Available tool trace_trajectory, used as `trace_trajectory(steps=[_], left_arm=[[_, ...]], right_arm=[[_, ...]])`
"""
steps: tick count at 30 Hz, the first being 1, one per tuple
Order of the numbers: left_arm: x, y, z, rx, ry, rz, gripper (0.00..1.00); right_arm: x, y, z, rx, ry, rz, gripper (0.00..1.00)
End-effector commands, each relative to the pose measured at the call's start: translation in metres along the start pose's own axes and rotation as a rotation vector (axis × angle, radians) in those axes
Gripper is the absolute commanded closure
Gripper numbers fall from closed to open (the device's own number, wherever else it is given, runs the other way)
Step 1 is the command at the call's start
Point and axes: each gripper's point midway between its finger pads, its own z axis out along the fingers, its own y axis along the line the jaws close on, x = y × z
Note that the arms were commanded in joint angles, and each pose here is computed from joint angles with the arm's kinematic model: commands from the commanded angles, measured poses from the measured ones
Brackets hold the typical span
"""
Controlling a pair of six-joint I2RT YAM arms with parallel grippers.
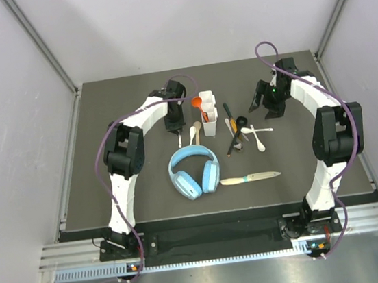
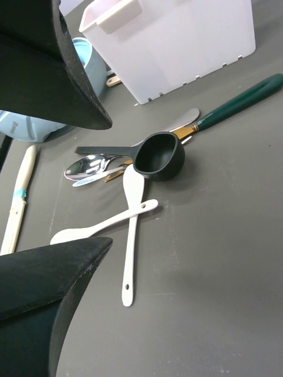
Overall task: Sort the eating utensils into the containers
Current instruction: Pick up the spoon from the center of the board.
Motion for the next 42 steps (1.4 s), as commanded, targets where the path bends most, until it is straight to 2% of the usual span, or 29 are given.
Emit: trace_trajectory(steps=[1, 6, 14, 24, 30, 33, 34, 37, 42], left_arm=[[0.031, 0.006, 0.009, -0.025, 0.11, 0.024, 1.0], [0.032, 0.006, 0.004, -0.018, 0.101, 0.031, 1.0], [-0.015, -0.005, -0.047, 0.039, -0.106, 0.013, 1.0], [-0.033, 0.007, -0.076, 0.021, -0.2, -0.036, 1.0], [-0.051, 0.021, -0.116, -0.006, -0.364, -0.064, 1.0], [-0.07, 0.018, -0.15, 0.034, -0.492, -0.093, 1.0], [-0.081, 0.013, -0.17, 0.071, -0.56, -0.107, 1.0], [-0.096, 0.006, -0.205, 0.139, -0.663, -0.132, 1.0], [-0.104, -0.016, -0.228, 0.267, -0.766, -0.142, 1.0]], right_arm=[[-0.021, 0.008, -0.007, -0.034, -0.058, -0.001, 0.27], [-0.019, 0.007, -0.006, -0.03, -0.057, 0.002, 0.27], [-0.016, 0.005, -0.006, -0.025, -0.054, 0.005, 0.27], [-0.016, 0.006, -0.012, -0.027, -0.065, -0.005, 0.27], [-0.012, 0.003, -0.013, -0.021, -0.063, -0.006, 0.27], [-0.011, 0.004, -0.014, -0.021, -0.061, -0.009, 0.27], [-0.011, 0.004, -0.014, -0.021, -0.061, -0.007, 0.27], [-0.011, 0.005, -0.016, -0.025, -0.065, -0.009, 0.27], [-0.011, 0.008, -0.02, -0.036, -0.077, -0.016, 0.27]])
